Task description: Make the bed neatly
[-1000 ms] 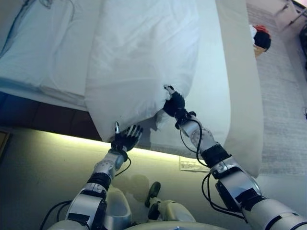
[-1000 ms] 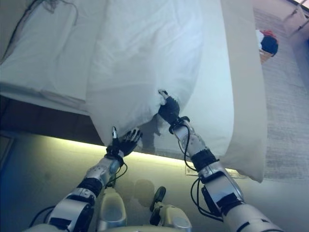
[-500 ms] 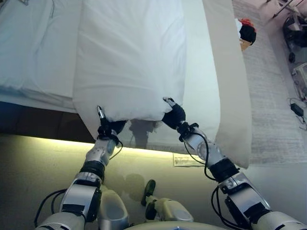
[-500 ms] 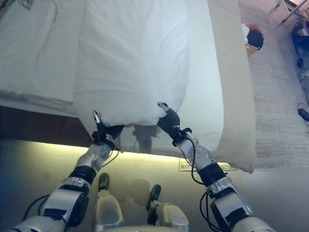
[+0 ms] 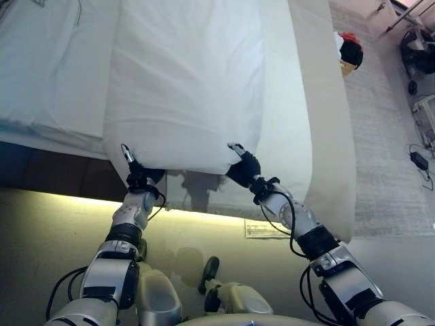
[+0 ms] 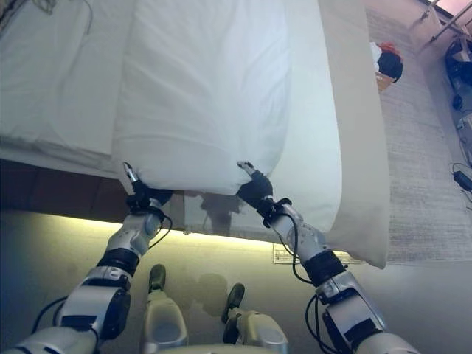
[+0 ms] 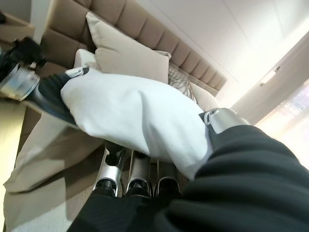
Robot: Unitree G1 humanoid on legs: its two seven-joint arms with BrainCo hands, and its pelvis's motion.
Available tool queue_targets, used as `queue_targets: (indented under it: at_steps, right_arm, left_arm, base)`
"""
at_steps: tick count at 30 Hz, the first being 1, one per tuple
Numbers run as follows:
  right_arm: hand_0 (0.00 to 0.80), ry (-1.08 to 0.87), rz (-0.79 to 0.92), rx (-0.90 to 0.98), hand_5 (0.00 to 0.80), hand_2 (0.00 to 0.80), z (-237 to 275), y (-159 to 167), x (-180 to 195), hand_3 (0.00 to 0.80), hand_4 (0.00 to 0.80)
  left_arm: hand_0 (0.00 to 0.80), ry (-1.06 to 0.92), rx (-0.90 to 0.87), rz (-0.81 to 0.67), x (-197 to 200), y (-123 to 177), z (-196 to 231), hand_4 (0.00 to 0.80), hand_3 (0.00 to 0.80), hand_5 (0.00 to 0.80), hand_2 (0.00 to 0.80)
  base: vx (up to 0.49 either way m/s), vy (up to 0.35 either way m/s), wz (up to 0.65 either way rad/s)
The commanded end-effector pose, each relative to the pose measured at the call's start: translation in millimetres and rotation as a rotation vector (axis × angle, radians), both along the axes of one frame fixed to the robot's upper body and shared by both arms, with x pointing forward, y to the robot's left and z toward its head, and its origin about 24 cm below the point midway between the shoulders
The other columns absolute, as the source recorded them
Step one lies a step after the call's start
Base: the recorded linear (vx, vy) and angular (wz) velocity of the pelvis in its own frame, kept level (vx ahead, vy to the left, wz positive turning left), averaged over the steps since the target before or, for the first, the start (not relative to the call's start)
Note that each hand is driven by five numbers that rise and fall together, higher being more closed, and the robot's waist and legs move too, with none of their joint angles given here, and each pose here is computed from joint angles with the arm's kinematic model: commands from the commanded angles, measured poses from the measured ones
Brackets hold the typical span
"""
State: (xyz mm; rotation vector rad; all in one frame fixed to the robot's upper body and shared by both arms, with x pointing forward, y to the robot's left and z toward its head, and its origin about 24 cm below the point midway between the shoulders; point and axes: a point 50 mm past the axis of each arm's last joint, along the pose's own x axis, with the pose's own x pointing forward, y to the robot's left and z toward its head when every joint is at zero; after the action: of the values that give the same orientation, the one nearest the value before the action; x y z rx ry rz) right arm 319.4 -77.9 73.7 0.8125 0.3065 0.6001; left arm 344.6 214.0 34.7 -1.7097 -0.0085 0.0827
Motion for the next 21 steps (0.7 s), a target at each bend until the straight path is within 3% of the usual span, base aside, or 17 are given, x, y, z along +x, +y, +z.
queue_targets:
  at_steps: [1, 8, 16, 21]
  right_arm:
    - [0.0, -0.018, 0.026, 0.031, 0.0, 0.0, -13, -24, -28, 0.0, 0.0]
    - [0.0, 0.242, -0.005, -0.054, 0.0, 0.0, -79, -59, -67, 0.0, 0.0]
    - [0.0, 0.702, 0.174, -0.269, 0.0, 0.0, -186, -110, -178, 0.0, 0.0]
    - [0.0, 0.917, 0.11, -0.392, 0.0, 0.0, -215, -144, -225, 0.0, 0.0]
  left_arm:
    - [0.0, -0.104, 0.064, 0.25, -10, 70, 24, 0.0, 0.0, 0.0, 0.0]
    - [0.0, -0.059, 0.062, 0.366, -44, 101, -1, 0.0, 0.0, 0.0, 0.0]
    - [0.0, -0.013, 0.046, 0.457, -76, 121, -27, 0.0, 0.0, 0.0, 0.0]
    - [0.0, 0.019, 0.036, 0.495, -85, 134, -34, 0.0, 0.0, 0.0, 0.0]
  base:
    - [0.074, 0.1, 0.05]
    - [0.065, 0.122, 0.02]
    - [0.047, 0.118, 0.01]
    - [0.043, 0.104, -0.01]
